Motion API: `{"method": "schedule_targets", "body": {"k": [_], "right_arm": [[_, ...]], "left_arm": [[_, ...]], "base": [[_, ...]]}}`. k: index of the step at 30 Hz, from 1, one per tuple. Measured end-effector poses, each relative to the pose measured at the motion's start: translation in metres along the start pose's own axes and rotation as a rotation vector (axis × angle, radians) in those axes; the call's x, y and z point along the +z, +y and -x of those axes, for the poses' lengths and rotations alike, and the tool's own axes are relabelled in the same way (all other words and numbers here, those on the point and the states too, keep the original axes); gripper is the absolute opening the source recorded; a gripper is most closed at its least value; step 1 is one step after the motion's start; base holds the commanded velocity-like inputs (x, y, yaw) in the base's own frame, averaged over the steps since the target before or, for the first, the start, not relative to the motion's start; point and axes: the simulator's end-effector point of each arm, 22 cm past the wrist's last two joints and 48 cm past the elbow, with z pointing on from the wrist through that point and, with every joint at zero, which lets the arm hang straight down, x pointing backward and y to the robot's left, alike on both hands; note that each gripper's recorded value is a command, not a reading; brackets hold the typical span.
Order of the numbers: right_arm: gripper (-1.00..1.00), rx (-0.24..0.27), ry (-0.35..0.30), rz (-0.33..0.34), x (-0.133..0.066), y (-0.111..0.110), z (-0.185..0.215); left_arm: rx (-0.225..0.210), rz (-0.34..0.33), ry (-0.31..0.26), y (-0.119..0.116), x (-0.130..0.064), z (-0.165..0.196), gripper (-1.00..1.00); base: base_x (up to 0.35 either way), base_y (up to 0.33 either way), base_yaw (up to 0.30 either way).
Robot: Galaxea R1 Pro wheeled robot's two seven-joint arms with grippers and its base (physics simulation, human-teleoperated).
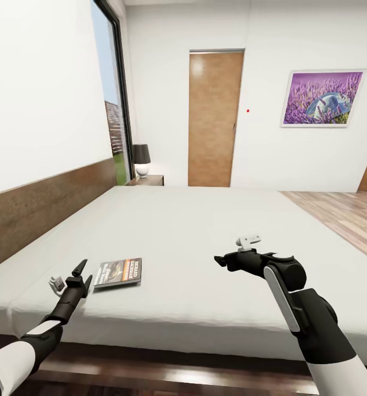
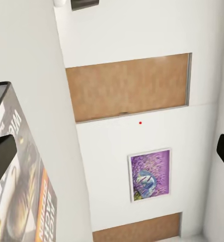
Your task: In the bedroom, move the book from the bed onto either nightstand, and place the two sandals side by side next to the bed.
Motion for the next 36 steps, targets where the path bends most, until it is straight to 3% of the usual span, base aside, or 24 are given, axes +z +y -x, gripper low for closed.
{"method": "schedule_targets", "body": {"k": [8, 21, 36], "right_arm": [[1.0, -0.004, 0.002, 0.003, 0.0004, 0.0018, -0.0004], [1.0, -0.009, 0.004, 0.006, 0.0009, 0.0043, -0.0011], [1.0, -0.01, 0.004, 0.006, 0.0009, 0.0044, -0.0011]], "left_arm": [[0.0, -0.006, 0.0, -0.0012, -0.0003, 0.0002, 1.0], [0.0, -0.009, 0.001, -0.0018, -0.0003, -0.0004, 1.0], [0.0, -0.01, 0.002, -0.0019, -0.0003, -0.001, 1.0]], "base": [[0.0, -0.026, 0.0], [0.0, -0.184, 0.0], [0.0, -0.027, 0.0]]}}
